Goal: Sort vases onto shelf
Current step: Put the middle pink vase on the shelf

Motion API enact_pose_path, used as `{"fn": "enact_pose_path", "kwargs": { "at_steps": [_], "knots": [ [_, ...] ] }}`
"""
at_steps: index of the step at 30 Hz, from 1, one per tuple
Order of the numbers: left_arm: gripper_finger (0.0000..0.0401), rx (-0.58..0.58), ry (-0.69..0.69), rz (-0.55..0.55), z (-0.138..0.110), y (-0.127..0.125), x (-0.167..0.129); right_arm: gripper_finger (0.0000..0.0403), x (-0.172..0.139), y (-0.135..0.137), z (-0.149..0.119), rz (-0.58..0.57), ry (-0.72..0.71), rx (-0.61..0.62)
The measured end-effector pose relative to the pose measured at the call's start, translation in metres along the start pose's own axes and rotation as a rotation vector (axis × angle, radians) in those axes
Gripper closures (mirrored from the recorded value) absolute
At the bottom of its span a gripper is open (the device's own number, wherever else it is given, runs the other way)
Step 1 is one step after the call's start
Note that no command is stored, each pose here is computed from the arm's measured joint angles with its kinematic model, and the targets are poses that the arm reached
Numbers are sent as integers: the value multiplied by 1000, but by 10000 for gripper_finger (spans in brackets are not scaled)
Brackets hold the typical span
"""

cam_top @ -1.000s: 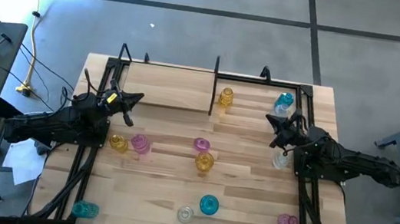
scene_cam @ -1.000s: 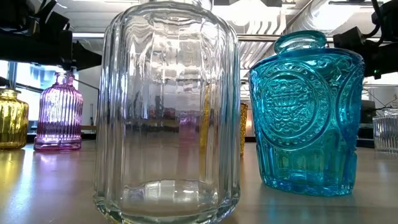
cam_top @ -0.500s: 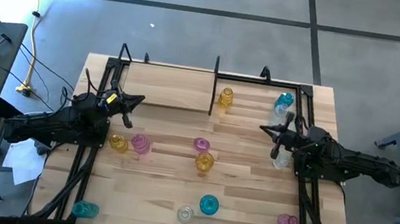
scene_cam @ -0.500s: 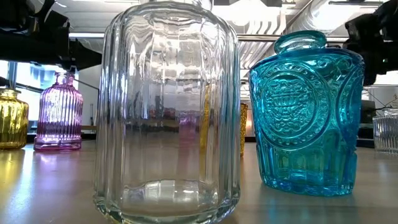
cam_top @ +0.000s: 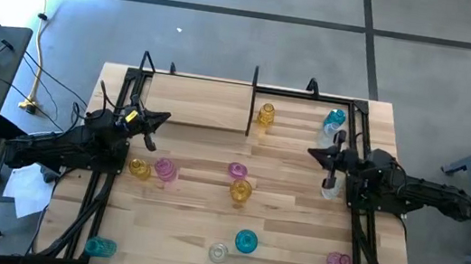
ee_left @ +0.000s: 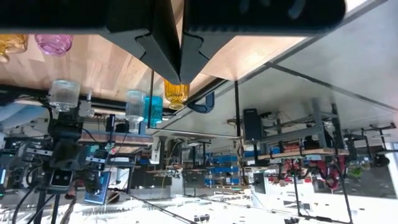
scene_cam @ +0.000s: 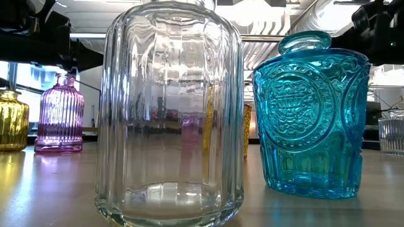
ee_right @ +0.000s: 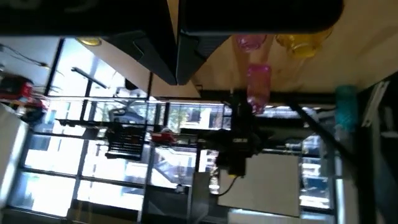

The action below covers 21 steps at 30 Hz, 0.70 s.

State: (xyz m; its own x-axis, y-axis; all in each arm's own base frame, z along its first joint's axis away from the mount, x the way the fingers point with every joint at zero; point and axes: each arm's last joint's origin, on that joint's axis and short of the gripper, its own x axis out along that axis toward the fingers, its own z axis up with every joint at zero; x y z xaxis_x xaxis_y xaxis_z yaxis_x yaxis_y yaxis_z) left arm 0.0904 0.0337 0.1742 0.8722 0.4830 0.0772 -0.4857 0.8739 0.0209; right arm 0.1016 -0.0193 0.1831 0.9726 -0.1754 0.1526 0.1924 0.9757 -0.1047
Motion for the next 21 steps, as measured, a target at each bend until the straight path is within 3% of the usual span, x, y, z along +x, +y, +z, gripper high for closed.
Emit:
{"fn": "enact_pose_path", "kwargs": {
  "at_steps": [4,10,21],
  "knots": [
    [400,-20,2,-3,0,0,0,402,0,-2,4,-48,-40,51],
    [400,-20,5,-46,-1,-1,0,402,2,-2,14,-30,-145,74],
    [400,-26,3,-45,0,-1,0,402,21,-4,5,-118,-48,130]
  ]
}}
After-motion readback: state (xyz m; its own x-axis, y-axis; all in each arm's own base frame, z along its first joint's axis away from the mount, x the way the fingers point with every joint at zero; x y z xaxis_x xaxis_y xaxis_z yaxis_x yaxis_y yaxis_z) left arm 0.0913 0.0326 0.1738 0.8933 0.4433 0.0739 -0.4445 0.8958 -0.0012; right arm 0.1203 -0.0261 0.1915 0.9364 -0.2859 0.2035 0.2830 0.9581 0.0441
